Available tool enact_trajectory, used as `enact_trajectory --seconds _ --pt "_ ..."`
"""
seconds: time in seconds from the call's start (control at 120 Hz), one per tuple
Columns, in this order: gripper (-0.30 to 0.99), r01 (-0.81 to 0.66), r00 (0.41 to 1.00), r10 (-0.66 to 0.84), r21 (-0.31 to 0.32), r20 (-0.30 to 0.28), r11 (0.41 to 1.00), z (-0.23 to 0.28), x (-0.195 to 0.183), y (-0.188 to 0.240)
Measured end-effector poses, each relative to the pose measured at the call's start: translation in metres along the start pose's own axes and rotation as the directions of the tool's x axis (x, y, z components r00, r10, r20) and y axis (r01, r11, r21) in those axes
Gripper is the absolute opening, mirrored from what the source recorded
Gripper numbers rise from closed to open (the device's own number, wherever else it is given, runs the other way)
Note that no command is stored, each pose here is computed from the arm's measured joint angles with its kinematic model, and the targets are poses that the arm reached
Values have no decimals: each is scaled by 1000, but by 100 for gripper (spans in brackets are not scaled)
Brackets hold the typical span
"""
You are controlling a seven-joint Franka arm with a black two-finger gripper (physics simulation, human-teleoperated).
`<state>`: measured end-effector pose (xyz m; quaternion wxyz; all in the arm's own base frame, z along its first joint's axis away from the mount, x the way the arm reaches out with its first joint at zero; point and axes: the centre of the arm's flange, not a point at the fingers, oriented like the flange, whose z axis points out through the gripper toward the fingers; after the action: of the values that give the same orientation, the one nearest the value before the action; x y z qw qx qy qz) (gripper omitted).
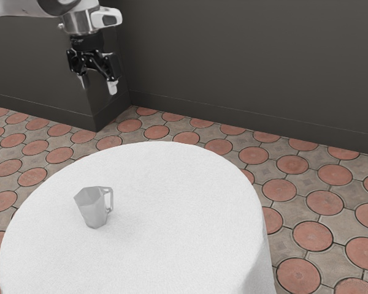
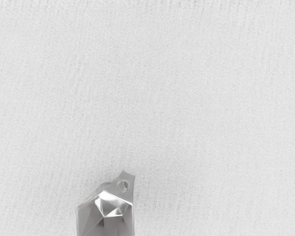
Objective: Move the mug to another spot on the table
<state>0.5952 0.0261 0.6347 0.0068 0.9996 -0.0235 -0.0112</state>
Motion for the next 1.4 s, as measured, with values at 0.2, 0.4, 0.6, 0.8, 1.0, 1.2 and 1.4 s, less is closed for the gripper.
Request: enact_trajectory --seconds 0.2,0.4,0.6,0.8,1.0,1.2,1.4 --pt "69 -36 998 37 13 -53 999 -3 8 8" --pt "69 -100 995 100 39 0 994 41 35 33" --pt "69 -176 977 168 54 134 983 112 59 58" --pt "69 -278 918 215 151 334 949 199 84 67" --pt "69 -321 844 195 179 499 930 277 70 39" --pt "69 -352 800 212 153 561 923 337 58 27" --pt "69 -374 754 228 118 615 920 390 41 21"
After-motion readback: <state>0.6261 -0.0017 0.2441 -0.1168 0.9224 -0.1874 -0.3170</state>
